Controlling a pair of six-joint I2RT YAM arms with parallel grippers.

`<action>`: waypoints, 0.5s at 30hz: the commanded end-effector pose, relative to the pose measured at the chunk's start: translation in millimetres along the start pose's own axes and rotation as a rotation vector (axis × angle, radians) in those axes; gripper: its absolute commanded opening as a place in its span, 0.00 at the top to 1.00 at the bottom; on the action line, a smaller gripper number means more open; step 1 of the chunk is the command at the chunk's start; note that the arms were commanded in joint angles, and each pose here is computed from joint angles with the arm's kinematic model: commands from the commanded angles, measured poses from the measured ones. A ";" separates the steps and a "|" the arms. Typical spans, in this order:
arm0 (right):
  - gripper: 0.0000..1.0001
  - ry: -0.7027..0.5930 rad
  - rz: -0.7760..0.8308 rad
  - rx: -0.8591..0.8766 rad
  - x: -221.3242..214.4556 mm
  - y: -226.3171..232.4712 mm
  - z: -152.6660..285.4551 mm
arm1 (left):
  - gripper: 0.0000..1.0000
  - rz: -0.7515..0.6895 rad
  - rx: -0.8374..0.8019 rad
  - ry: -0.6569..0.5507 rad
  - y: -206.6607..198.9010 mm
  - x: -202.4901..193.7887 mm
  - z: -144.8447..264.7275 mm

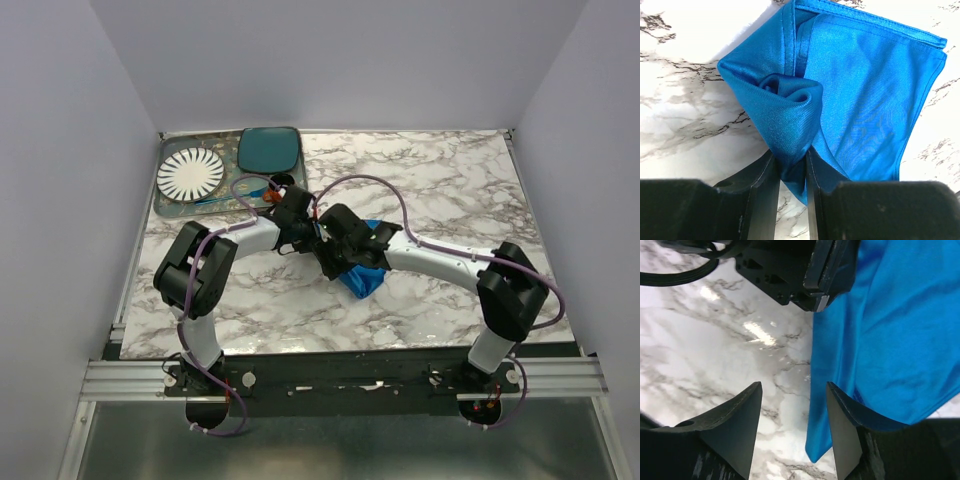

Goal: Fold the napkin, place the utensils inside, and roll it up
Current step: Roll the napkin with the utensil

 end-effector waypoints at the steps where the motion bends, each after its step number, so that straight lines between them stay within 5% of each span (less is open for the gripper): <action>1: 0.37 -0.054 0.072 -0.245 -8.0 -8.5 -17.6 | 0.68 0.011 0.004 0.045 4.8 -10.8 -4.5; 9: 0.36 -0.010 0.112 -0.301 -23.4 -12.8 -44.4 | 0.68 0.014 0.002 0.046 4.9 -11.6 -3.9; 15: 0.51 0.022 0.090 -0.294 -34.1 -16.0 -57.4 | 0.68 0.015 0.000 0.045 5.7 -11.5 -2.4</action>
Point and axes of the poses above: each gripper's point midway between its finger pads, its own z axis back along the fingers, its own y axis along the line the jaws close on, x = y × z, the point moved 8 cm from there along z, back along the fingers, and after that the axes turned 12 degrees about -z, right-handed, at the moved point
